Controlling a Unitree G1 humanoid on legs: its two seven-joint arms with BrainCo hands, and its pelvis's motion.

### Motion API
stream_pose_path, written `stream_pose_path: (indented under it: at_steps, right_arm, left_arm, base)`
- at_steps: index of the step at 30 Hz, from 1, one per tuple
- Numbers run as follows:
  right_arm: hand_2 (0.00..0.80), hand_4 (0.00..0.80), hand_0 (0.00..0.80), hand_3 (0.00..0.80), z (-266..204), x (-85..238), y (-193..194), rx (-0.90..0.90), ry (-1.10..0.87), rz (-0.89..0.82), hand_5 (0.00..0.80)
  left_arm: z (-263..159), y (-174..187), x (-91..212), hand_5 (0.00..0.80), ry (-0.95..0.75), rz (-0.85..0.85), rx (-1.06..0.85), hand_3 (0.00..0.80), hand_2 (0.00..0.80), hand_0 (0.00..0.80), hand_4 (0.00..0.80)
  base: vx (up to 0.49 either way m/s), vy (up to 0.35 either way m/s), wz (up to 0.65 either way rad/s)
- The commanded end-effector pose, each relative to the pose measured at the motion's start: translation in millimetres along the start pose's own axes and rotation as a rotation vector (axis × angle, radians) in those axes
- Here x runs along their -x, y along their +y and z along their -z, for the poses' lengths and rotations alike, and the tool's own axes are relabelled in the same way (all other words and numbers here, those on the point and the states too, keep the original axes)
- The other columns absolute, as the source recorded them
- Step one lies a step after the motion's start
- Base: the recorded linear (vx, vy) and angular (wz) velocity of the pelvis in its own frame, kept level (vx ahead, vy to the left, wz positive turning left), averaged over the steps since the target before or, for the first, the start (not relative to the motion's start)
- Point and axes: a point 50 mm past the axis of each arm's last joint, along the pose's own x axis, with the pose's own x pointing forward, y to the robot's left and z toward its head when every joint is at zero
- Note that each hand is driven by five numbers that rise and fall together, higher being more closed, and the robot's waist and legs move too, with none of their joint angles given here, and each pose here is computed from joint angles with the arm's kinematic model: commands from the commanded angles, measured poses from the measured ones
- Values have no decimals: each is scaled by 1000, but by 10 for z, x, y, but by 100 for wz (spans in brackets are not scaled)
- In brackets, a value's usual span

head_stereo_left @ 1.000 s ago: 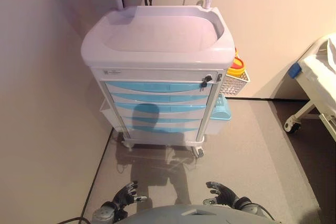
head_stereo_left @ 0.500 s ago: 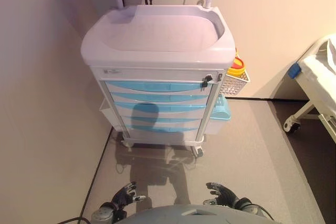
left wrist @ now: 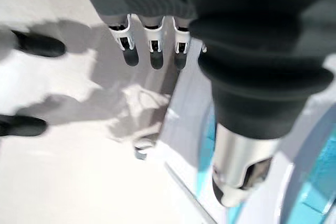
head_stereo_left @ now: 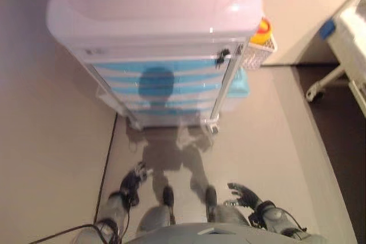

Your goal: Open the drawer and pick up the medicine

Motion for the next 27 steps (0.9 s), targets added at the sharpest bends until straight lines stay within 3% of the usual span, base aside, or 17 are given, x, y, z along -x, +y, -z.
stream_pose_path:
  at_steps: [1, 12, 27]
  right_arm:
    - [0, 0, 0, 0, -343, -98, 37, 44, -151, 15, 0]
    - [0, 0, 0, 0, -567, -127, -3, 112, -224, 23, 0]
    - [0, 0, 0, 0, -495, -52, 197, 85, -302, 12, 0]
  left_arm:
    - [-415, -139, -141, 0, -226, 40, 93, 0, 0, 0, 0]
    - [-1606, -546, -300, 0, -672, 306, 385, 0, 0, 0, 0]
    - [-3094, -583, -42, 0, -1054, 467, 542, 0, 0, 0, 0]
  base:
    - [-178, -3, -38]
    - [-82, 6, -15]
    - [13, -39, -13]
